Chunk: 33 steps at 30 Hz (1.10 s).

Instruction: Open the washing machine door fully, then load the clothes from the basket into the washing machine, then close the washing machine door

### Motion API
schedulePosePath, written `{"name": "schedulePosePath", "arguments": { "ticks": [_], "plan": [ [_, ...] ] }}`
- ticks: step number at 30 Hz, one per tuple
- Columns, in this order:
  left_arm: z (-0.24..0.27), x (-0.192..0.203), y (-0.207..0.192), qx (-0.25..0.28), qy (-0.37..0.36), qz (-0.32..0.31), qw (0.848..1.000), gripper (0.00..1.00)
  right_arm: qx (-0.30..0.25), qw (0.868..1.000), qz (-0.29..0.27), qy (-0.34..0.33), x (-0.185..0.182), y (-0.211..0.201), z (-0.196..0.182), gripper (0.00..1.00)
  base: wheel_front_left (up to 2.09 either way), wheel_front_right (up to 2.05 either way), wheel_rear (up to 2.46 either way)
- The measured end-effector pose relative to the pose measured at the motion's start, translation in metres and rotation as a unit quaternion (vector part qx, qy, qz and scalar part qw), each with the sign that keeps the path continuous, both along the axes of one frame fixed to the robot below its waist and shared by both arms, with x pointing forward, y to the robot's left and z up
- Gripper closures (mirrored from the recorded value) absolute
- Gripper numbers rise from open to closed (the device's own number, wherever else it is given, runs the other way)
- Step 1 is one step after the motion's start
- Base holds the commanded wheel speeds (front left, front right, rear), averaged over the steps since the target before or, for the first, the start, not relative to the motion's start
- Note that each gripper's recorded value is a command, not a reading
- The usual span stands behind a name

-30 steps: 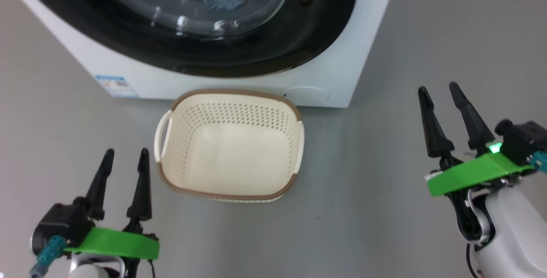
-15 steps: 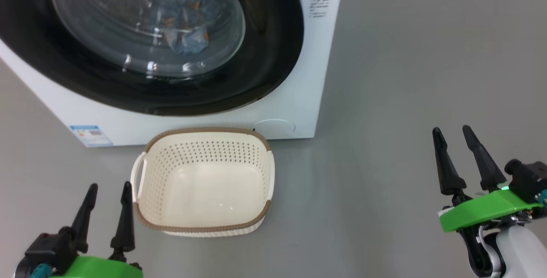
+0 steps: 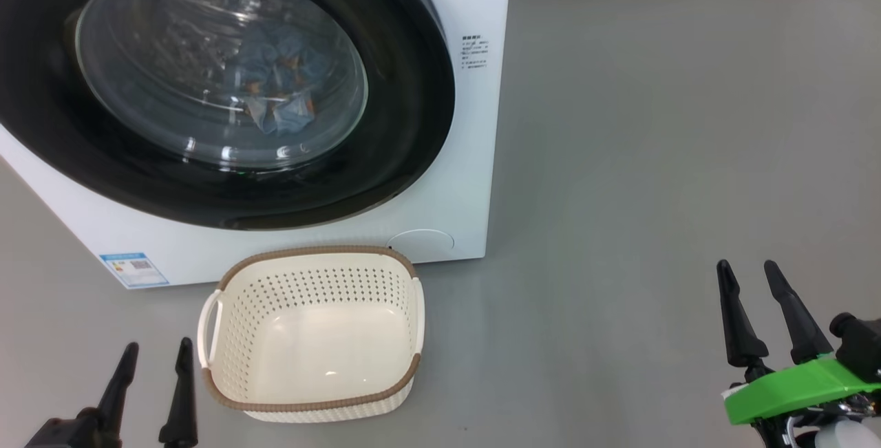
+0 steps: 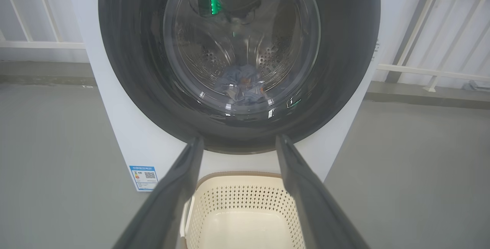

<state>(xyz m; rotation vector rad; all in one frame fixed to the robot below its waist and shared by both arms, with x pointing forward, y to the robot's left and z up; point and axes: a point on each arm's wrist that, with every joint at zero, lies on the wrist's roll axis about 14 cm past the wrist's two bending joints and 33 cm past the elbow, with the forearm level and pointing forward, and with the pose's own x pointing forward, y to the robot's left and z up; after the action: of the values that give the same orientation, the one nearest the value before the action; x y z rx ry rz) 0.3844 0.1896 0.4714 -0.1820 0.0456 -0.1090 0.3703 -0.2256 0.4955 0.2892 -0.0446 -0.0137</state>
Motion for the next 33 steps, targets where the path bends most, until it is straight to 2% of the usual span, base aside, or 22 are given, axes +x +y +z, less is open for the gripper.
{"name": "schedulePosePath", "arguments": {
  "ticks": [5, 24, 25, 33],
  "plan": [
    [0.0, -0.003, 0.006, 0.004, 0.0, 0.006, 1.0, 0.0, 0.001, 1.0, -0.012, 0.001, -0.009, -0.007, -0.001, 0.0, 0.0, 0.0, 0.0],
    [-0.004, -0.008, 0.018, 0.003, 0.006, 0.026, 1.0, 0.0, 0.002, 1.0, -0.012, -0.001, -0.006, -0.005, -0.001, 0.0, 0.0, 0.0, 0.0],
    [-0.006, -0.009, 0.017, 0.002, 0.01, 0.027, 1.0, 1.0, 0.004, 1.0, -0.012, 0.003, -0.006, -0.005, -0.003, 1.0, 0.0, 0.0, 0.0],
    [-0.038, -0.024, -0.001, -0.029, 0.06, 0.027, 0.997, 1.0, 0.038, 0.997, -0.011, 0.063, -0.021, 0.012, -0.043, 1.0, 0.0, 0.0, 0.0]
  ]
}}
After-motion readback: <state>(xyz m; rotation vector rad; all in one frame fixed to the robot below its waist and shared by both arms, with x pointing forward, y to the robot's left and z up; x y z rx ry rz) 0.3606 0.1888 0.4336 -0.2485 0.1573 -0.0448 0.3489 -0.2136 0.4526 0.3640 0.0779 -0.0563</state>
